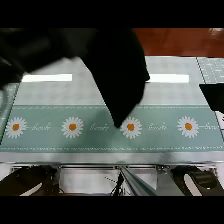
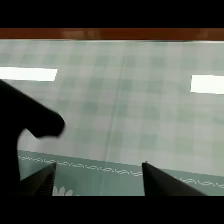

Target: Fold the shirts.

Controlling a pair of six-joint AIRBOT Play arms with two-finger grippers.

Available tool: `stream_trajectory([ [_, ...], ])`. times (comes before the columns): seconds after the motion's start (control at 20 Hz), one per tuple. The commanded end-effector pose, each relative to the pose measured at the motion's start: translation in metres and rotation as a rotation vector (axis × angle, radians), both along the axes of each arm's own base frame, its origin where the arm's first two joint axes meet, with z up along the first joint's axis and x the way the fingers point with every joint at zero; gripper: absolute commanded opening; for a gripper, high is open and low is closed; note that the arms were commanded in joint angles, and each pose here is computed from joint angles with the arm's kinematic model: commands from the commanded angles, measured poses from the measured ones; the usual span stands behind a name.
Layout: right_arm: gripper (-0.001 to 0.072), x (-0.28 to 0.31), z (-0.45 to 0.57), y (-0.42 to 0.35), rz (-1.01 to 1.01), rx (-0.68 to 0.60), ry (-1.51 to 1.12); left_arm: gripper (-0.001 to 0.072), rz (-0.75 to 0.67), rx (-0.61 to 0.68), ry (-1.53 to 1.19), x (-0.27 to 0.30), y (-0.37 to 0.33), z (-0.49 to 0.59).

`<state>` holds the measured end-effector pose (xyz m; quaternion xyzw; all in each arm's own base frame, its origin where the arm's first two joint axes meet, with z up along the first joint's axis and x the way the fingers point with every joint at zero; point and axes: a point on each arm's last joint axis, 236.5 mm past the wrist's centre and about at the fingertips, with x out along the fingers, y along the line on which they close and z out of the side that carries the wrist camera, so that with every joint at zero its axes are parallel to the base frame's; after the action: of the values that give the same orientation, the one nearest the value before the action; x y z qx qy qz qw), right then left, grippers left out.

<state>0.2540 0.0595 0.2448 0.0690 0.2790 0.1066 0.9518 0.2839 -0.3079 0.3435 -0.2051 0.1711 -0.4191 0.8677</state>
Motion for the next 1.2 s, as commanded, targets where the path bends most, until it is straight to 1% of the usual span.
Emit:
stream_trajectory([
  [0.0, 0.0621, -0.003, 0.001, 0.000, -0.004, 0.007, 0.001, 0.0029, -0.069, 0.122, 0.190, -0.021, -0.029, -0.114],
  [0.1, 0.0621, -0.003, 0.000, 0.000, -0.004, 0.005, 0.007, 0.0029, -0.052, 0.261, 0.329, -0.023, -0.010, -0.193],
  [0.2, 0.0621, -0.003, -0.008, 0.000, -0.003, 0.005, 0.025, 0.0030, 0.000, 0.410, 0.475, -0.024, 0.030, -0.268],
  [0.35, 0.0621, 0.000, -0.036, 0.000, -0.004, 0.005, 0.084, 0.0033, 0.057, 0.547, 0.693, -0.042, 0.086, -0.342],
  [0.4, 0.0621, -0.001, -0.043, 0.002, 0.000, 0.013, 0.103, 0.0094, 0.065, 0.576, 0.757, -0.050, 0.100, -0.356],
  [0.45, 0.0621, 0.000, -0.049, 0.002, -0.002, 0.014, 0.113, 0.0490, 0.073, 0.605, 0.812, -0.057, 0.113, -0.365],
  [0.5, 0.0621, 0.005, -0.047, 0.002, -0.009, 0.021, 0.094, 0.0709, 0.080, 0.640, 0.847, -0.062, 0.126, -0.369],
  [0.6, 0.0621, 0.021, -0.026, -0.002, -0.045, 0.052, -0.014, 0.0706, 0.122, 0.718, 0.876, -0.058, 0.158, -0.363],
  [0.65, 0.0621, 0.030, -0.013, -0.014, -0.094, 0.037, -0.080, 0.0706, 0.164, 0.748, 0.873, -0.049, 0.176, -0.352],
  [0.7, 0.0622, 0.037, -0.007, -0.043, -0.204, -0.007, -0.110, 0.0706, 0.215, 0.762, 0.864, -0.040, 0.194, -0.337],
  [0.8, 0.0626, 0.028, -0.013, -0.134, -0.504, -0.225, -0.056, 0.0706, 0.336, 0.698, 0.818, -0.021, 0.223, -0.296],
  [0.85, 0.0626, 0.011, -0.025, -0.179, -0.646, -0.352, 0.033, 0.0706, 0.387, 0.652, 0.790, -0.018, 0.233, -0.282],
  [0.9, 0.0625, -0.008, -0.042, -0.212, -0.752, -0.425, 0.142, 0.0705, 0.441, 0.582, 0.785, -0.020, 0.238, -0.275],
  [0.95, 0.0625, -0.022, -0.069, -0.230, -0.822, -0.418, 0.257, 0.0705, 0.454, 0.499, 0.798, -0.024, 0.231, -0.278],
  [1.0, 0.0623, -0.030, -0.110, -0.231, -0.841, -0.326, 0.380, 0.0704, 0.413, 0.399, 0.831, -0.032, 0.211, -0.289],
  [1.05, 0.0622, -0.029, -0.158, -0.209, -0.767, -0.187, 0.494, 0.0703, 0.334, 0.284, 0.897, -0.043, 0.183, -0.306],
  [1.1, 0.0622, -0.023, -0.199, -0.171, -0.638, -0.034, 0.576, 0.0702, 0.236, 0.194, 0.924, -0.051, 0.155, -0.320],
  [1.15, 0.0622, -0.014, -0.229, -0.121, -0.471, 0.129, 0.625, 0.0702, 0.149, 0.132, 0.930, -0.058, 0.135, -0.336],
])
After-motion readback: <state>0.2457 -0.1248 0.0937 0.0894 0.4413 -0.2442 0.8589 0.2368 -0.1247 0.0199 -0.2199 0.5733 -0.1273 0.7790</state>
